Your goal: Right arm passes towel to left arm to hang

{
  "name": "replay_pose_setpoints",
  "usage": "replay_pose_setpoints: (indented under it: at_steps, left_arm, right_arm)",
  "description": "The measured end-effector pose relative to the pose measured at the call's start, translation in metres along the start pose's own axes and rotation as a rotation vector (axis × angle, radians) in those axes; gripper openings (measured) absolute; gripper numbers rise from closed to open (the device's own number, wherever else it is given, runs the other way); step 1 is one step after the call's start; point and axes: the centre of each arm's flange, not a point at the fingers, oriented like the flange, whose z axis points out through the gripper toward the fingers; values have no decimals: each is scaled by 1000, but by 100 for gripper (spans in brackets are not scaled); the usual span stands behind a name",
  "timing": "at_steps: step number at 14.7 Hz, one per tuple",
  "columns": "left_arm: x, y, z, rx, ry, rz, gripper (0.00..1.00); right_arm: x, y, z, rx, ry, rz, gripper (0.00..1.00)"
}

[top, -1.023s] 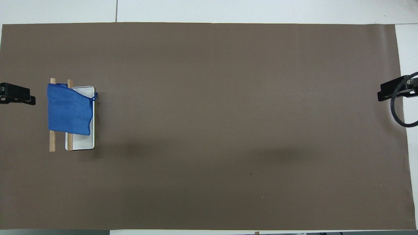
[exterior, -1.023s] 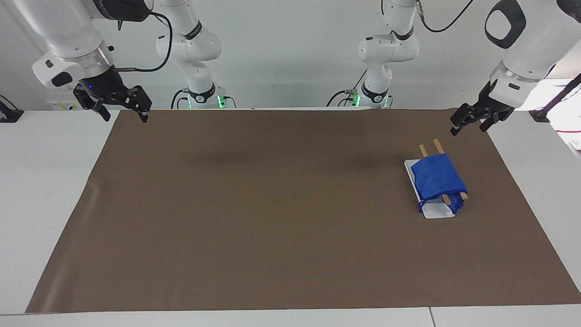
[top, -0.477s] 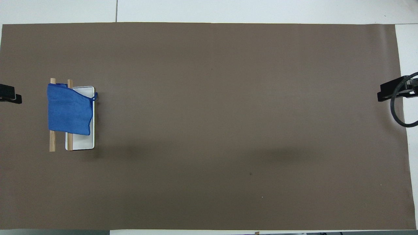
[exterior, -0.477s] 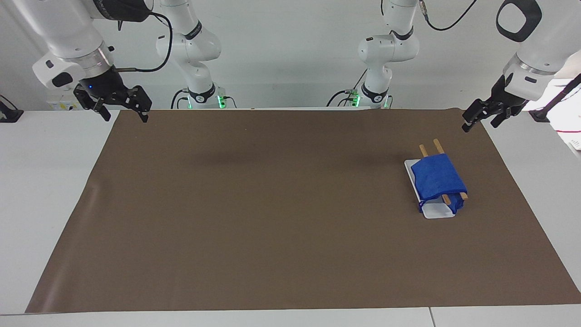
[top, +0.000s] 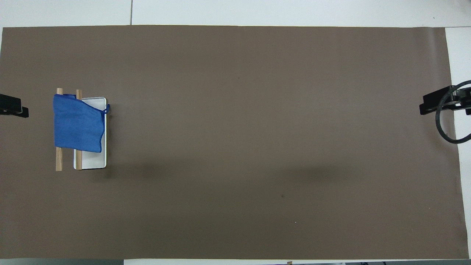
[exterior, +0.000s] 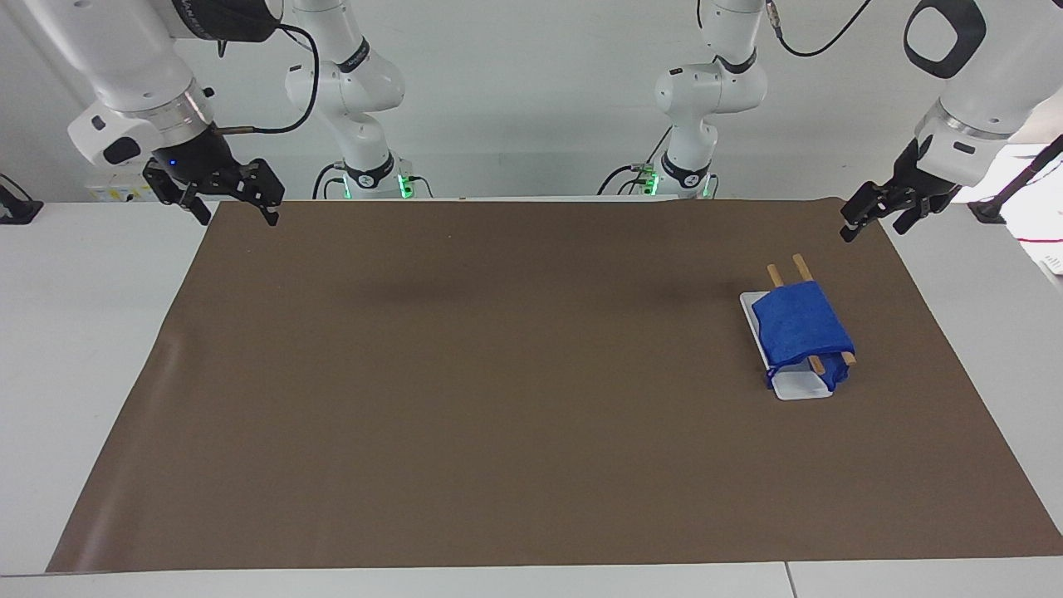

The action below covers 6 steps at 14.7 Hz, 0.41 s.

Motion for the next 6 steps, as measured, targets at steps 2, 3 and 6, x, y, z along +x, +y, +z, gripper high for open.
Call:
replay_pose_setpoints:
  at_steps: [2, 3, 6]
  left_arm:
    - [1, 0, 2, 0, -3, 1, 100]
    - [2, 0, 3, 0, -4, 1, 100]
    - [2, 0, 5, 1, -6, 0, 100]
  right_arm:
    - [0, 2, 0, -16, 0, 1, 100]
    - [0, 3, 0, -23, 0, 1, 100]
    - [0, 3, 0, -25, 0, 1, 100]
